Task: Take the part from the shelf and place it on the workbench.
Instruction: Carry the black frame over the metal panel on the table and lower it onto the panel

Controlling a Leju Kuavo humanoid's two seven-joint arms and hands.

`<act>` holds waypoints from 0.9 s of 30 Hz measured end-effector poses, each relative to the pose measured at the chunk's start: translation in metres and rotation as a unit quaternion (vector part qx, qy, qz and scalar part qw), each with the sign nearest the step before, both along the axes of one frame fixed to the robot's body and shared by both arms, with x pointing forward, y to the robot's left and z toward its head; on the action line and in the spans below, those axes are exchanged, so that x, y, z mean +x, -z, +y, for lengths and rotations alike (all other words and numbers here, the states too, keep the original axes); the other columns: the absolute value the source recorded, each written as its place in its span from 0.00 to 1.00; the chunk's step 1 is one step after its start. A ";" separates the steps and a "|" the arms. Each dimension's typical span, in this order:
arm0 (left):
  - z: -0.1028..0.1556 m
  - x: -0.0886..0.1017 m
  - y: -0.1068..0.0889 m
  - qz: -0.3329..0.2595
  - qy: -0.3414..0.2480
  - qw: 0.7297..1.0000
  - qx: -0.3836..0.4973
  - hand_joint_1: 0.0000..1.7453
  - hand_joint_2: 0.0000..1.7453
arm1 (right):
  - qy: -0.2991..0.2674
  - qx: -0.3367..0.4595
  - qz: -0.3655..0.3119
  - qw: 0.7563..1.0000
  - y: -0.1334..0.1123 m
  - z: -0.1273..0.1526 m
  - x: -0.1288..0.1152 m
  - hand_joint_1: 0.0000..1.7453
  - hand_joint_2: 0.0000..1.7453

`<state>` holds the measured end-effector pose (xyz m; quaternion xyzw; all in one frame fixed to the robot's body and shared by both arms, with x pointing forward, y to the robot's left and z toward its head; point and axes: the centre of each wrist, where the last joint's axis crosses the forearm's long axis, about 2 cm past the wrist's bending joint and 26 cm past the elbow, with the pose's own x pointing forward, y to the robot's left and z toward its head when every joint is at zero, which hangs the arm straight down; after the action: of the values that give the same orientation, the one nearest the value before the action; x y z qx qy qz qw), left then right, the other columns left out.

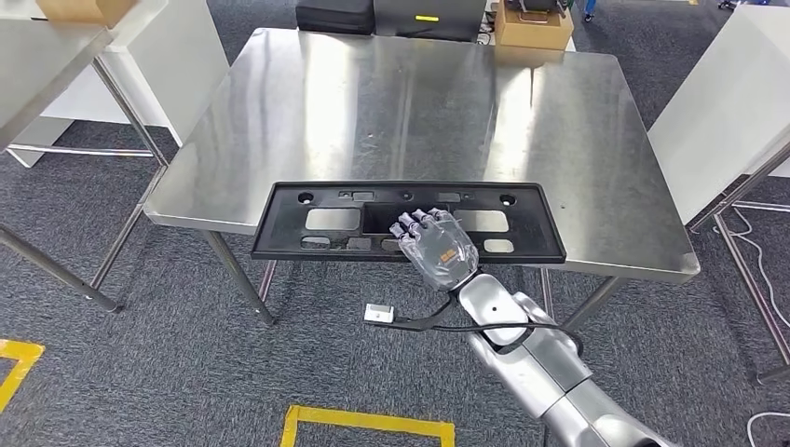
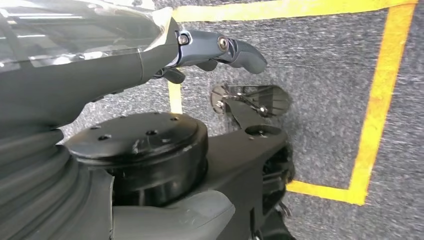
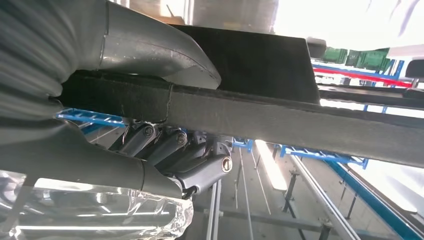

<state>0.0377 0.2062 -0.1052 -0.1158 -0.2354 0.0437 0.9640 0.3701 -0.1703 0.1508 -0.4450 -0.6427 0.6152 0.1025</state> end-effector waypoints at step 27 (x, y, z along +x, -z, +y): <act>-0.002 0.001 -0.001 0.003 -0.007 1.000 -0.003 0.00 1.00 | 0.005 -0.002 0.002 1.000 0.006 -0.001 -0.006 1.00 1.00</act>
<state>0.0387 0.2037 -0.1047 -0.1170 -0.2328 0.0515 0.9641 0.3643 -0.1716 0.1450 -0.4470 -0.6390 0.6170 0.1058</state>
